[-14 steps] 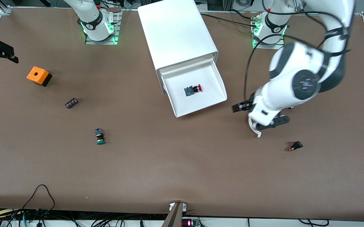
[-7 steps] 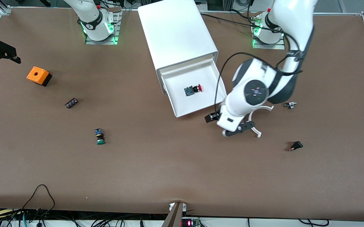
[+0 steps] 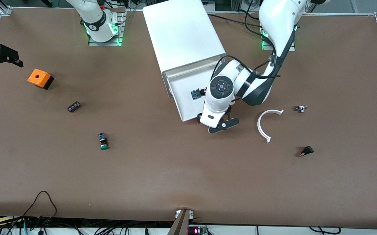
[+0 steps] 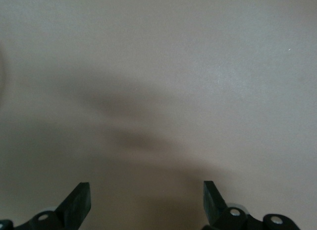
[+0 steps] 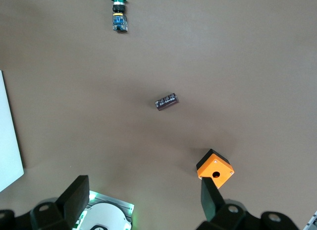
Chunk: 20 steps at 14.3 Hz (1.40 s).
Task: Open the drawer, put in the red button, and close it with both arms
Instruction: 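Push the drawer shut into the cabinet with the left gripper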
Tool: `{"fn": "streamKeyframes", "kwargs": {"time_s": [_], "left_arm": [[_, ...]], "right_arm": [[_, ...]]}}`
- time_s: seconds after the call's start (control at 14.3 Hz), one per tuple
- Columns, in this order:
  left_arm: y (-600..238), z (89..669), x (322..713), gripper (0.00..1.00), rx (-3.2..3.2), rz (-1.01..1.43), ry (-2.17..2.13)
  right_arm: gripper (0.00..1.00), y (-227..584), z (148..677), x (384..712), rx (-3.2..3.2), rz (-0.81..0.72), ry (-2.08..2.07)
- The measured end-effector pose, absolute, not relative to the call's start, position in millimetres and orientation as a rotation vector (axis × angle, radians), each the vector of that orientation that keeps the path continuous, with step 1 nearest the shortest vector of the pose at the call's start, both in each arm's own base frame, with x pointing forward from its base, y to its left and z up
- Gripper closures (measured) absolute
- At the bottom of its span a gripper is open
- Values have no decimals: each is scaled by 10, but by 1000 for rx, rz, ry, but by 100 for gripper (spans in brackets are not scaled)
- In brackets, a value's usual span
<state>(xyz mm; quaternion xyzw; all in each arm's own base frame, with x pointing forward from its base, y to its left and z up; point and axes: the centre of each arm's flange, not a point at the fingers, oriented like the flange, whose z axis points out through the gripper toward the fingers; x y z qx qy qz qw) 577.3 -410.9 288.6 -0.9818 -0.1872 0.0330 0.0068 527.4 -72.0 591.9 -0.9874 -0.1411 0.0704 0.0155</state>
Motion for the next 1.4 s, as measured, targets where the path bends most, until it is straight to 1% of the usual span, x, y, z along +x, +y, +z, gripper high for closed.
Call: {"fn": "streamKeyframes", "kwargs": {"time_s": [0.49, 0.7, 0.91, 1.4], "left_arm": [[-4312, 2817, 5549, 0, -3109, 298, -527], [-4434, 2788, 5340, 0, -3083, 421, -440], [-4507, 2776, 5207, 0, -3088, 590, -448], [-4580, 2735, 4958, 0, -3047, 805, -300]], "right_arm": [[0, -729, 5927, 5282, -3081, 211, -445], [0, -732, 5933, 5300, -3086, 192, -446], [0, -736, 5934, 5302, -3086, 189, -445], [0, -739, 5933, 5303, -3087, 188, -444]]}}
